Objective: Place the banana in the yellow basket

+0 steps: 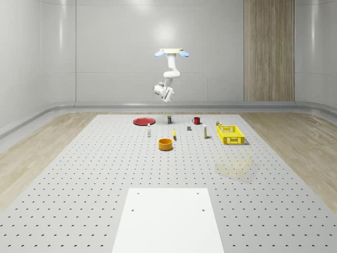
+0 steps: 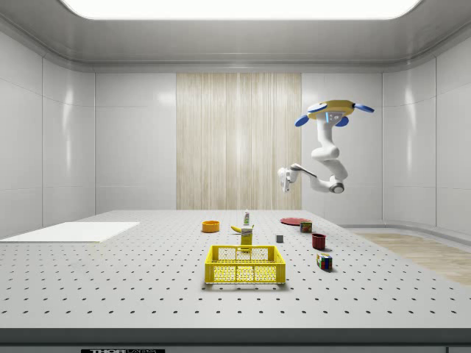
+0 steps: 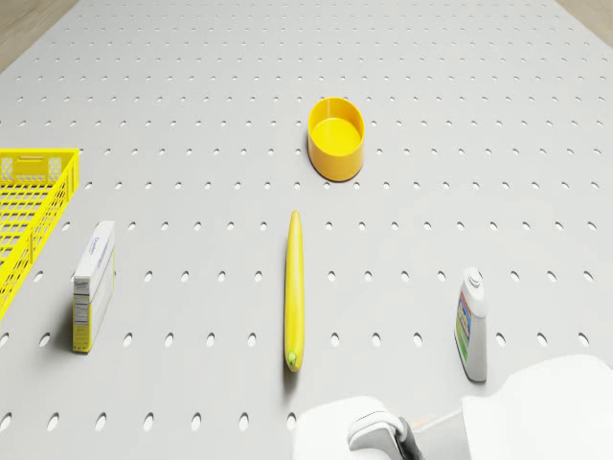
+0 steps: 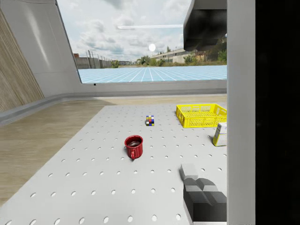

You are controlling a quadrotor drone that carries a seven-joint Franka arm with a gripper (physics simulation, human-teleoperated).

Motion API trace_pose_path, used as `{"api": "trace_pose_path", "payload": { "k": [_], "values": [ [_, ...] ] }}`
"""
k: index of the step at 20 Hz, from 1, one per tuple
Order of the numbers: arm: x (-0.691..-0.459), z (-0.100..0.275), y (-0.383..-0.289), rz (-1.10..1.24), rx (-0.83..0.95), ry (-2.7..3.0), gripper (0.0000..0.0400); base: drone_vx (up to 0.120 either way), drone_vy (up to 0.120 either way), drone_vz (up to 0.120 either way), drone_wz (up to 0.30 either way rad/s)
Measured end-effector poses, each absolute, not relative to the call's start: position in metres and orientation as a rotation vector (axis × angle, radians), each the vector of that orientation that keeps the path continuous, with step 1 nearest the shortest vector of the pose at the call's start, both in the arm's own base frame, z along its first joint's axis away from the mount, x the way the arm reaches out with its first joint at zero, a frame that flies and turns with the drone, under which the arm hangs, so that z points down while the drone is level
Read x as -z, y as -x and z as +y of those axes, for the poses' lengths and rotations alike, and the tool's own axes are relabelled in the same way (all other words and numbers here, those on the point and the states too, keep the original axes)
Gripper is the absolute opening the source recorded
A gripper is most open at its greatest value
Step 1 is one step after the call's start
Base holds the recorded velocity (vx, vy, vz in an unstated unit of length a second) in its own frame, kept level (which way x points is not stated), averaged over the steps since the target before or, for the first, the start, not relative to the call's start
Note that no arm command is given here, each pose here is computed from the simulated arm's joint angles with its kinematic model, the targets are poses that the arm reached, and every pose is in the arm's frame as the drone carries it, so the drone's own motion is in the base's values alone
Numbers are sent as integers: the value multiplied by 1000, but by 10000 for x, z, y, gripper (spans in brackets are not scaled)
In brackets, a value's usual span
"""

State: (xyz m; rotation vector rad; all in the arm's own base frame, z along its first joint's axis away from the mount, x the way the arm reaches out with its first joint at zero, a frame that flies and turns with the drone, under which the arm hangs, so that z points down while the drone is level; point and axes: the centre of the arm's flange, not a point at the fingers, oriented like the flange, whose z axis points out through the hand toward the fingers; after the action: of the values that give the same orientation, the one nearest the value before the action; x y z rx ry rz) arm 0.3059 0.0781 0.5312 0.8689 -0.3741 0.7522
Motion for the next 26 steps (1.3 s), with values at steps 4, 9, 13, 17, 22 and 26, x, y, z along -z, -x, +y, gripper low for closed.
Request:
{"api": "trace_pose_path", "payload": {
  "k": [4,9,13,17,22,26],
  "values": [
    [-5030,446,-3068,-198,-781,-446,400,0,0,-120,0],
    [-4934,188,-3069,-85,-786,-183,400,0,0,-120,0],
    [-4916,91,-3068,-43,-786,-89,400,90,0,-120,0],
    [-4911,43,-3068,-22,-785,-43,400,120,0,-120,0],
    [-4909,16,-3068,-10,-784,-18,400,120,0,-120,0],
    [-4908,7,-3068,-6,-784,-9,400,120,0,-120,0]
  ]
}}
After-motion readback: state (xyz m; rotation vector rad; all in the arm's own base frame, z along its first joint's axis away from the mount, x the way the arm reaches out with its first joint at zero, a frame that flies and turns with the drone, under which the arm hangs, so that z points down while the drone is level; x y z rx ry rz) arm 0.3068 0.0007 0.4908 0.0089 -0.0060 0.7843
